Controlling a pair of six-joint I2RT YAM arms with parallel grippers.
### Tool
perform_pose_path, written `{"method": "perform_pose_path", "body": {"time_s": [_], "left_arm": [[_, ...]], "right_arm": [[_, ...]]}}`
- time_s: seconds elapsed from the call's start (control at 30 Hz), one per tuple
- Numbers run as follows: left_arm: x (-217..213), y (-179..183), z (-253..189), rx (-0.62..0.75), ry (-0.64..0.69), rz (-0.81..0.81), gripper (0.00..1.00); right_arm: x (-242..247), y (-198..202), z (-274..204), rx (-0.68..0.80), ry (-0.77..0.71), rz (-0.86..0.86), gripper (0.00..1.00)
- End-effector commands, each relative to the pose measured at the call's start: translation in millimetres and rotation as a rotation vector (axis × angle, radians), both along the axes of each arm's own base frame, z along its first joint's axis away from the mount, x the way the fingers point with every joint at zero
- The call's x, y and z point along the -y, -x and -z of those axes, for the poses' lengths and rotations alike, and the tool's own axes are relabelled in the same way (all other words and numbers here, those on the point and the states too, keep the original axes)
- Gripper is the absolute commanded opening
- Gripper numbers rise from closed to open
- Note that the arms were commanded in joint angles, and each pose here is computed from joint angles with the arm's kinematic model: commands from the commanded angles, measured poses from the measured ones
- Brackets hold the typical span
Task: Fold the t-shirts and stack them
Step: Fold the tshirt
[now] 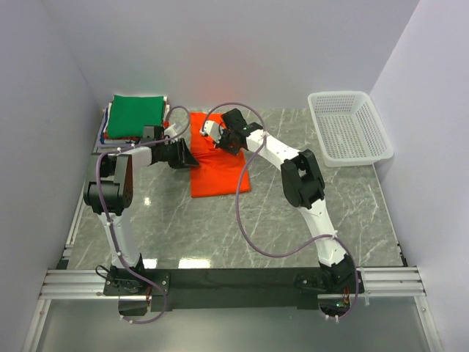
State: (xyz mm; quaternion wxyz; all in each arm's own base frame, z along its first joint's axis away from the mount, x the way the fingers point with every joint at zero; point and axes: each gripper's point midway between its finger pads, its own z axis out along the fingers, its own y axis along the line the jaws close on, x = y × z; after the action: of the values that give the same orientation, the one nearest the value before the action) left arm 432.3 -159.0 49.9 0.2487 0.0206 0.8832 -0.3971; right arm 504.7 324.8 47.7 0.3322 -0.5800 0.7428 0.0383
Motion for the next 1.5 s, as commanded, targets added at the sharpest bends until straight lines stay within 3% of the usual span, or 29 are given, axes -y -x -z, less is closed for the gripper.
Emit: {"method": "perform_pose_path", "body": {"time_s": [0.0, 0.33, 0.63, 0.73, 0.77, 0.83, 0.93, 1.17, 1.37, 1.47], "left_arm": [[-7, -5, -4, 0.017, -0.032, -0.026, 0.38], [2, -26, -37, 0.118, 0.029, 0.009, 0.39], [3, -70, -18, 0.116, 0.031, -0.031, 0.36], [5, -81, -6, 0.091, 0.046, -0.032, 0.36], [5, -85, -2, 0.096, 0.045, -0.038, 0.36], [5, -91, -2, 0.099, 0.054, -0.051, 0.36], [4, -100, -3, 0.122, 0.058, -0.065, 0.36], [5, -92, -51, 0.240, 0.077, -0.026, 0.40], [12, -45, -91, 0.286, 0.130, 0.042, 0.47], [21, -24, -83, 0.241, 0.186, 0.055, 0.47]], "right_arm": [[0, -17, -14, 0.072, 0.012, 0.048, 0.00], [10, -29, 2, 0.120, 0.108, 0.112, 0.00], [9, -34, -47, 0.187, 0.017, 0.192, 0.01], [7, -18, -73, 0.157, -0.037, 0.183, 0.13], [8, -14, -79, 0.147, -0.050, 0.186, 0.23], [6, 9, -93, 0.086, -0.099, 0.159, 0.32], [0, 45, -101, -0.042, -0.164, 0.127, 0.32], [-17, 127, -76, -0.426, -0.277, 0.112, 0.19], [-14, 146, -42, -0.572, -0.312, 0.169, 0.15], [-17, 147, -33, -0.634, -0.334, 0.194, 0.15]]}}
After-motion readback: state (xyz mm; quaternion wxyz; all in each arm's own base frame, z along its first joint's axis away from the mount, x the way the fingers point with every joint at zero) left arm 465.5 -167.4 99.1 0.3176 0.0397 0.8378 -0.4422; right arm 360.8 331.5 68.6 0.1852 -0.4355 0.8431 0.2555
